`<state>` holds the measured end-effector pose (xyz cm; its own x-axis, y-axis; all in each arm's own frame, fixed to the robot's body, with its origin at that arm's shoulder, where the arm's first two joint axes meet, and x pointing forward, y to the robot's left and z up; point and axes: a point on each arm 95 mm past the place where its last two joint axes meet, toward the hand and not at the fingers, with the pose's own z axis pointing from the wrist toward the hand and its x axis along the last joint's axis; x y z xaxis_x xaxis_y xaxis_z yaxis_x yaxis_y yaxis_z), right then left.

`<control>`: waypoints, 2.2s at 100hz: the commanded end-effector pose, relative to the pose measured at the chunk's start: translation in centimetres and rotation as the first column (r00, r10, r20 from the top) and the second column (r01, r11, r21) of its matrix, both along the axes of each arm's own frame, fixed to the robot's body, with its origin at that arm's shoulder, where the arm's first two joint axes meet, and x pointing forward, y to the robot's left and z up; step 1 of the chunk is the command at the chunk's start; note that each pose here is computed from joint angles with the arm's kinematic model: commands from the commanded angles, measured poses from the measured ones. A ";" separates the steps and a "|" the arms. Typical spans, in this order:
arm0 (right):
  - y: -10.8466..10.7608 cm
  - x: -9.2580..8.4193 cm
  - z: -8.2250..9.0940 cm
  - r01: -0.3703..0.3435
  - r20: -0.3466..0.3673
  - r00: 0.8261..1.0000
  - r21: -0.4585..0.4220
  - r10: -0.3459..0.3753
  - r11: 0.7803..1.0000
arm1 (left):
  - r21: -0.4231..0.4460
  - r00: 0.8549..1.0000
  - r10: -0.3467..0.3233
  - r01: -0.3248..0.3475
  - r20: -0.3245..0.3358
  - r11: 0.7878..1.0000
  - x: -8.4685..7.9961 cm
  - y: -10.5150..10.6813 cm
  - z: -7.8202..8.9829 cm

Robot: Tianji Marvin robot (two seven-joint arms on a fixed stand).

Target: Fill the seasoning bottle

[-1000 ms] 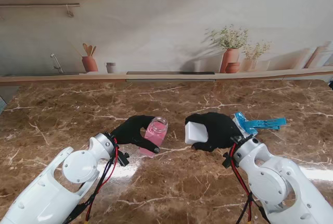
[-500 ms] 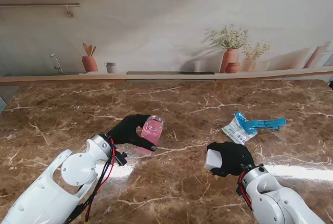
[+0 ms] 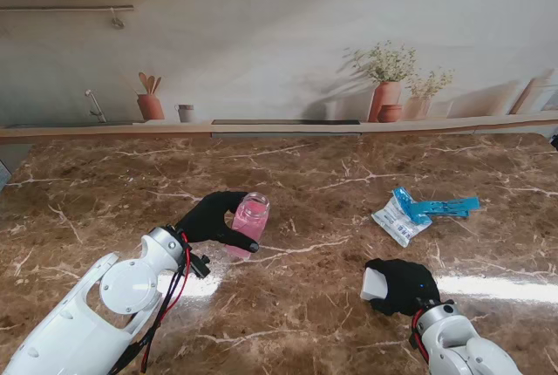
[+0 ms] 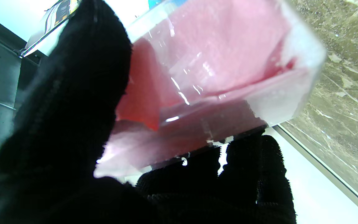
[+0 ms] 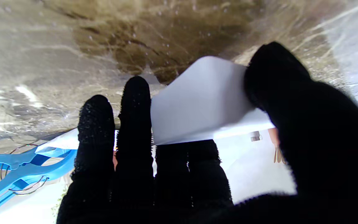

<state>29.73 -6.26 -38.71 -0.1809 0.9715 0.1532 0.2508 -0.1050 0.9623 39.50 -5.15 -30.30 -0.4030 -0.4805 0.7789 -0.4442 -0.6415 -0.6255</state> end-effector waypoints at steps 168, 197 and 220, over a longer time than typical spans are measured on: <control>1.0 0.2 4.9 -0.017 0.190 0.982 0.092 -0.001 0.996 | -0.032 0.996 0.064 -0.062 0.066 0.998 1.4 -2.6 -1.0; 1.2 1.5 5.8 -0.005 0.233 0.972 0.140 -0.028 0.990 | -0.058 0.992 0.112 -0.109 0.058 0.992 3.2 -4.9 -3.2; 1.3 2.2 6.0 0.012 0.256 0.965 0.172 -0.057 0.985 | -0.077 0.990 0.141 -0.139 0.028 0.987 4.5 -6.8 -5.7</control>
<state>31.94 -4.87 -32.31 -0.2187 0.9415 0.2566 -0.0269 -0.2687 0.9629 43.87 -10.77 -36.13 -0.3517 -0.4941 0.7951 -0.3338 -0.7273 -0.5997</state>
